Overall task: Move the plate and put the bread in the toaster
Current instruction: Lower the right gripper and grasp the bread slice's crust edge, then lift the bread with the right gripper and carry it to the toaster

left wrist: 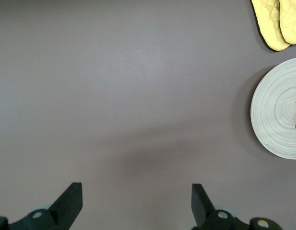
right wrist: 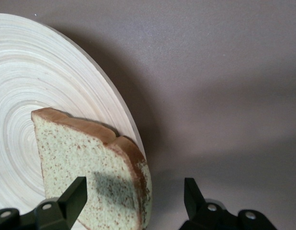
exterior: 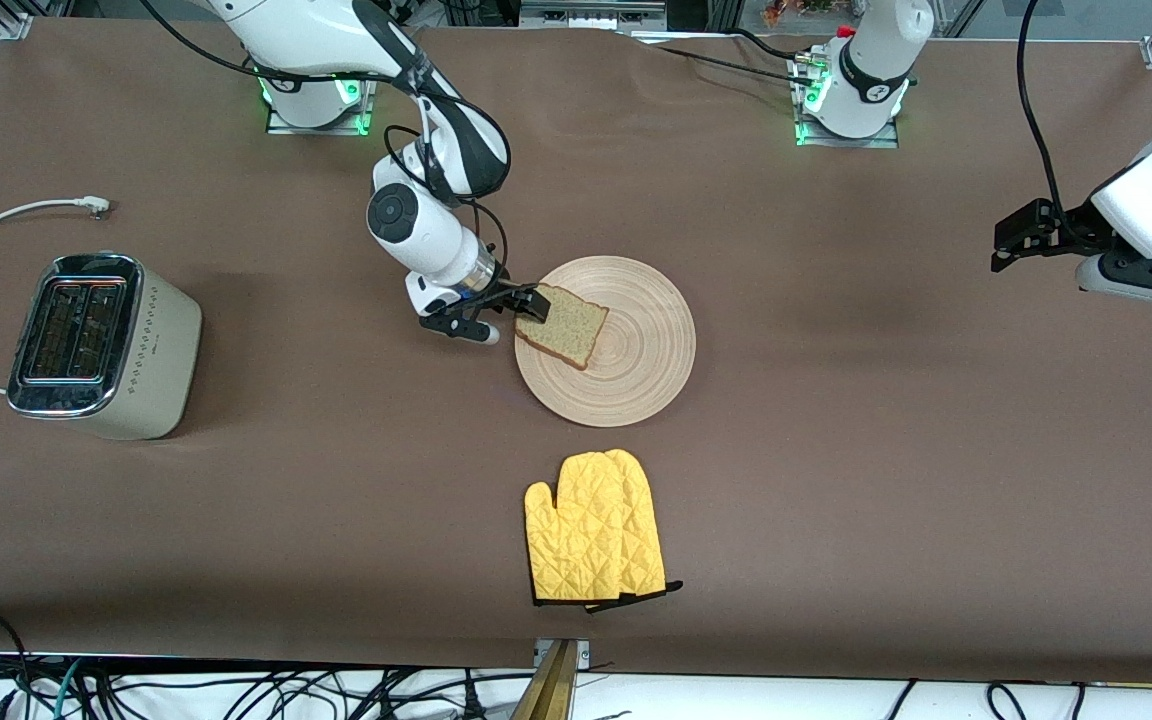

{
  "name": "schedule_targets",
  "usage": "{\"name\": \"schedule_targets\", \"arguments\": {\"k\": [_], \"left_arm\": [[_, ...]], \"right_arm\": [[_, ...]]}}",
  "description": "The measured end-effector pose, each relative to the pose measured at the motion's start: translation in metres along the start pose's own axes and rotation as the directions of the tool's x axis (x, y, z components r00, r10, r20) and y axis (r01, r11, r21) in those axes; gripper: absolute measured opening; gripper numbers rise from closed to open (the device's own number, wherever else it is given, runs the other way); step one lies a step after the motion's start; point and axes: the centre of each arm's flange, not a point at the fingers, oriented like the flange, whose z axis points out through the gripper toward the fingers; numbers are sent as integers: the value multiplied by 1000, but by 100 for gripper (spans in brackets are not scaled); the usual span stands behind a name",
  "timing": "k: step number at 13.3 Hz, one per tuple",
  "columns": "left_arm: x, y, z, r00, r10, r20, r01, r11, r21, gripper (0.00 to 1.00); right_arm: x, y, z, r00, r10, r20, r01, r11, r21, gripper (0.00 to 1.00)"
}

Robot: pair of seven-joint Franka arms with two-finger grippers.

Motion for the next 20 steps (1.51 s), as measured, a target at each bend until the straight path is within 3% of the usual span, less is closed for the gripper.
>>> {"name": "schedule_targets", "arguments": {"k": [1,3,5,6,9,14,20], "left_arm": [[0,0,0,1000,0,0,0,1000,0,100],[0,0,0,1000,1,0,-1,1000,0,100],[0,1,0,1000,2,0,-2,1000,0,100],[0,1,0,1000,1,0,-1,1000,0,100],[0,1,0,1000,2,0,-2,1000,0,100],[0,1,0,1000,2,0,-2,1000,0,100],[0,2,0,1000,2,0,-2,1000,0,100]], "right_arm": [[0,0,0,1000,0,0,0,1000,0,83],[0,0,0,1000,0,-1,0,1000,1,56],[-1,-2,-3,1000,-3,-4,3,1000,5,38],[-1,-2,-5,1000,-4,-5,4,1000,5,38],[-2,-2,-7,1000,-5,1,5,1000,0,14],[-4,-9,-30,1000,-16,21,16,1000,-8,12],[32,-4,-125,992,-83,93,88,994,-58,7]]}}
